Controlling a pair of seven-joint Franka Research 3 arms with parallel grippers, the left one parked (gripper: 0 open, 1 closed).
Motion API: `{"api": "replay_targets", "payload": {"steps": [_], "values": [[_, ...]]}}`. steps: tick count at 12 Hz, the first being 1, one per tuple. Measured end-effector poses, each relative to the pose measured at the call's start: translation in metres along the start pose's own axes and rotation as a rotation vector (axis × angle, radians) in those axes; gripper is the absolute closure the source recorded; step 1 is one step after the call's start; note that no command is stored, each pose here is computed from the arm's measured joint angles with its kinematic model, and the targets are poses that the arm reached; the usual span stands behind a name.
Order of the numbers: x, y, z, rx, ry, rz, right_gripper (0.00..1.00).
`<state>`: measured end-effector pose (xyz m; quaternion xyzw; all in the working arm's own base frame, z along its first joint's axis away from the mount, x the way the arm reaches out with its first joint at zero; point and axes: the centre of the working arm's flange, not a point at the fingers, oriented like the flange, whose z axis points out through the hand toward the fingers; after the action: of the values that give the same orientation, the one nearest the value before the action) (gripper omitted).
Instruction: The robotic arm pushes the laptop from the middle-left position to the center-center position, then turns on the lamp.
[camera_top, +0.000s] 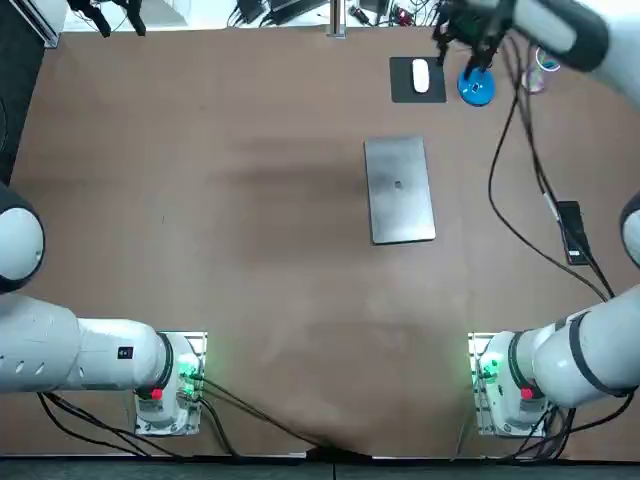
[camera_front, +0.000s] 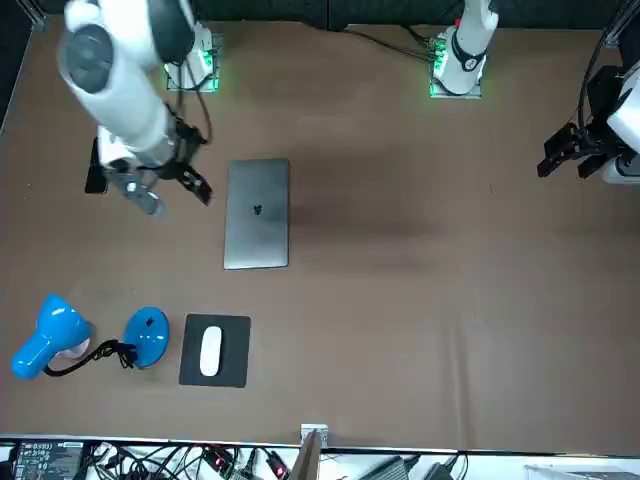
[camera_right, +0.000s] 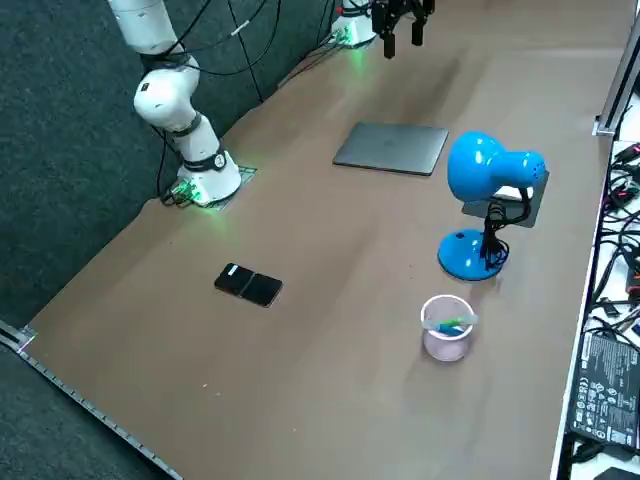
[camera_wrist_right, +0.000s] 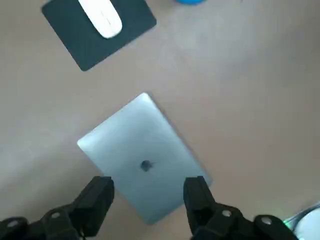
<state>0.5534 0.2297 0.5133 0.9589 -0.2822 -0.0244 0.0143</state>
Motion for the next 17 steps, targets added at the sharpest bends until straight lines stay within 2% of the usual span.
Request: {"api": "replay_targets", "payload": {"steps": [6,9,10,14,17], "values": [[-0.089,-0.086,0.101,-0.01,0.014,0.31,0.15],[-0.102,-0.098,0.138,-0.004,0.02,0.498,0.16],[-0.104,-0.099,0.156,0.015,0.023,0.608,0.15],[-0.119,-0.098,0.194,0.045,0.023,0.791,0.15],[-0.133,-0.106,0.223,0.035,0.025,0.857,0.14]]}}
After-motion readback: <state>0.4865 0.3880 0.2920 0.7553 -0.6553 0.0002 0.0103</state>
